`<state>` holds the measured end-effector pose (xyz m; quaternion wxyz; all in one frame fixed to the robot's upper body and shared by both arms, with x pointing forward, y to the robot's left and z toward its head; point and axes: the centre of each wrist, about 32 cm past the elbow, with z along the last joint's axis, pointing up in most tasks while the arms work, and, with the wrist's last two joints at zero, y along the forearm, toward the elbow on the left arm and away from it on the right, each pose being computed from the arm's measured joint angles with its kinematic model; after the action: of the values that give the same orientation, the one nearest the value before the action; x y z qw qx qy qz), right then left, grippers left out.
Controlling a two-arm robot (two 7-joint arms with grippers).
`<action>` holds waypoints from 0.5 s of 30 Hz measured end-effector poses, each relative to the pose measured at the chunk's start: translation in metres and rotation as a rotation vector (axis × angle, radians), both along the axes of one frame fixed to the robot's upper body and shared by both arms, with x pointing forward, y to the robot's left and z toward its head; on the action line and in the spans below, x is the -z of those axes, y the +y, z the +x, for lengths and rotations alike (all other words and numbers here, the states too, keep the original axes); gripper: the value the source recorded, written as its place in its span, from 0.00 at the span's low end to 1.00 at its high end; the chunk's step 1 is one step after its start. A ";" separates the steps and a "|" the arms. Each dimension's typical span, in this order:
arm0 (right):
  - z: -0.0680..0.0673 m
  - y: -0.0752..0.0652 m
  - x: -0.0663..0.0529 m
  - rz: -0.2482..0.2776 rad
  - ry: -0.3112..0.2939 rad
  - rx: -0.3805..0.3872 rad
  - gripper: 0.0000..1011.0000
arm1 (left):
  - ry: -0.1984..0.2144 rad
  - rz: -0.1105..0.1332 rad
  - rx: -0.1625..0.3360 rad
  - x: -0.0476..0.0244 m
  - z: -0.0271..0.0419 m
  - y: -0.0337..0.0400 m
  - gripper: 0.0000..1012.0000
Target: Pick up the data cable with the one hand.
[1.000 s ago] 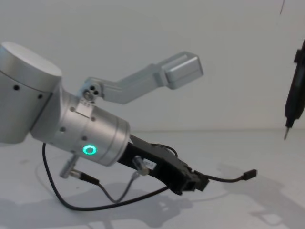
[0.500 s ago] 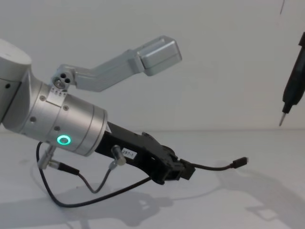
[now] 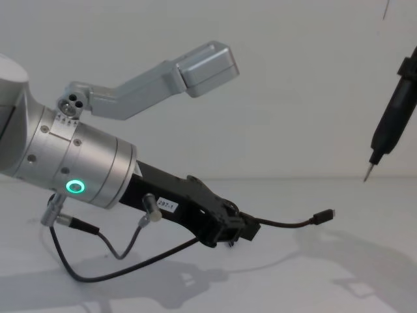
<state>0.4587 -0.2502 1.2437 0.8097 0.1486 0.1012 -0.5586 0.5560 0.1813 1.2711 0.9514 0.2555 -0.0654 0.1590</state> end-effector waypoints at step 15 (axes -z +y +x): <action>0.014 0.004 0.015 0.030 0.034 -0.012 0.28 | -0.004 -0.001 0.002 -0.0009 -0.0005 0.0022 0.04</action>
<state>0.4726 -0.2458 1.2291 0.8091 0.1505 0.1242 -0.5544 0.5555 0.1835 1.2720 0.9516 0.2545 -0.0674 0.1586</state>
